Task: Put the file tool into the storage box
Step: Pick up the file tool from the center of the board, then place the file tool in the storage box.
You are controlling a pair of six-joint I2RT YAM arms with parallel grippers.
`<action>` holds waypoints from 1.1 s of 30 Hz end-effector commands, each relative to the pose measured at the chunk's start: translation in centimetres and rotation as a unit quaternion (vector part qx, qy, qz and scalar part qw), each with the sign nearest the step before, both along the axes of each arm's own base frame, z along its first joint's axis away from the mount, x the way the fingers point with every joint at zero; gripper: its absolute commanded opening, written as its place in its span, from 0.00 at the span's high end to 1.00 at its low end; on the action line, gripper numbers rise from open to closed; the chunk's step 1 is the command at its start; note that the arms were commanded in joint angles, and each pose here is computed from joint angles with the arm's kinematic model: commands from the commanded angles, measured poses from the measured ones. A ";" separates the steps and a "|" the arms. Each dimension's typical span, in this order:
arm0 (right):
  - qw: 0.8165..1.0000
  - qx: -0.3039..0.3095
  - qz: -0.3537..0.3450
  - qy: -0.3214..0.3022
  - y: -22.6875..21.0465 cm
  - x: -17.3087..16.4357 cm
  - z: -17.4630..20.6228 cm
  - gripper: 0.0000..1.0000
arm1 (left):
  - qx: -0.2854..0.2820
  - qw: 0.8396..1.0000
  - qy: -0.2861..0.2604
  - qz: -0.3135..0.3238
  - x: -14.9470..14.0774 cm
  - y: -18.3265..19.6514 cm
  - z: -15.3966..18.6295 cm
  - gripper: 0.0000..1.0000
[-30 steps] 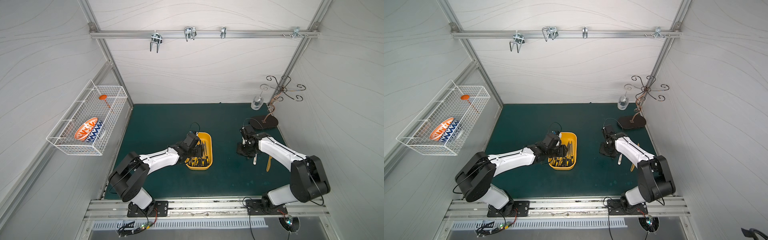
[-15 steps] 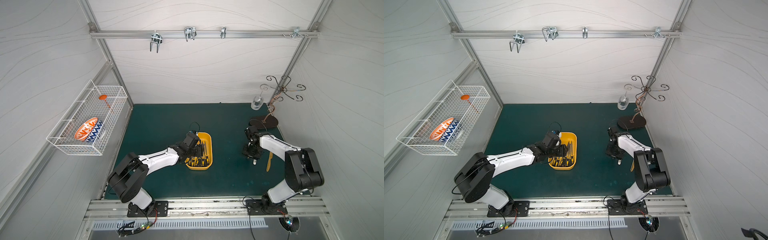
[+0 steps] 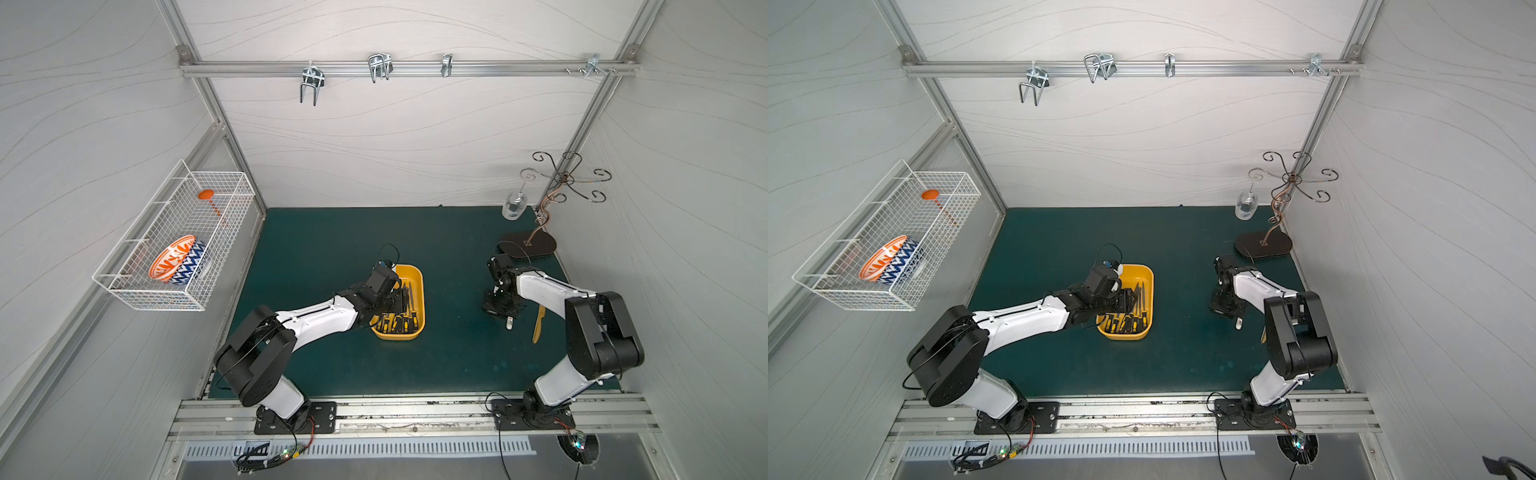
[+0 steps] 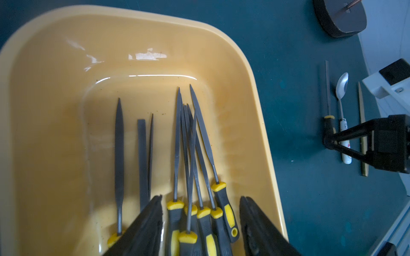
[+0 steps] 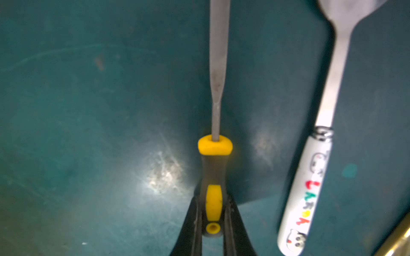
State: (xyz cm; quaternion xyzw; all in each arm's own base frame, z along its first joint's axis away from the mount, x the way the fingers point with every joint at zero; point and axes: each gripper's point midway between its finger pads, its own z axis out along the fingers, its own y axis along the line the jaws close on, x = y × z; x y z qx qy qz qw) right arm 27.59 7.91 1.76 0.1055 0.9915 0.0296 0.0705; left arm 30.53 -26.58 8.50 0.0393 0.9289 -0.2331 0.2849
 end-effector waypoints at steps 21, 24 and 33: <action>0.851 0.322 0.400 -0.111 22.6 -8.0 12.4 1.00 | -0.161 0.985 -0.067 -0.014 1.2 -2.3 7.0 0.26; 0.840 0.335 0.407 -0.124 22.9 -8.2 13.7 1.00 | -0.164 0.984 -0.064 -0.012 1.2 -2.3 6.9 0.31; 0.847 0.327 0.401 -0.126 22.8 -7.9 13.7 1.00 | -0.166 0.985 -0.045 -0.002 1.3 -2.0 6.0 1.00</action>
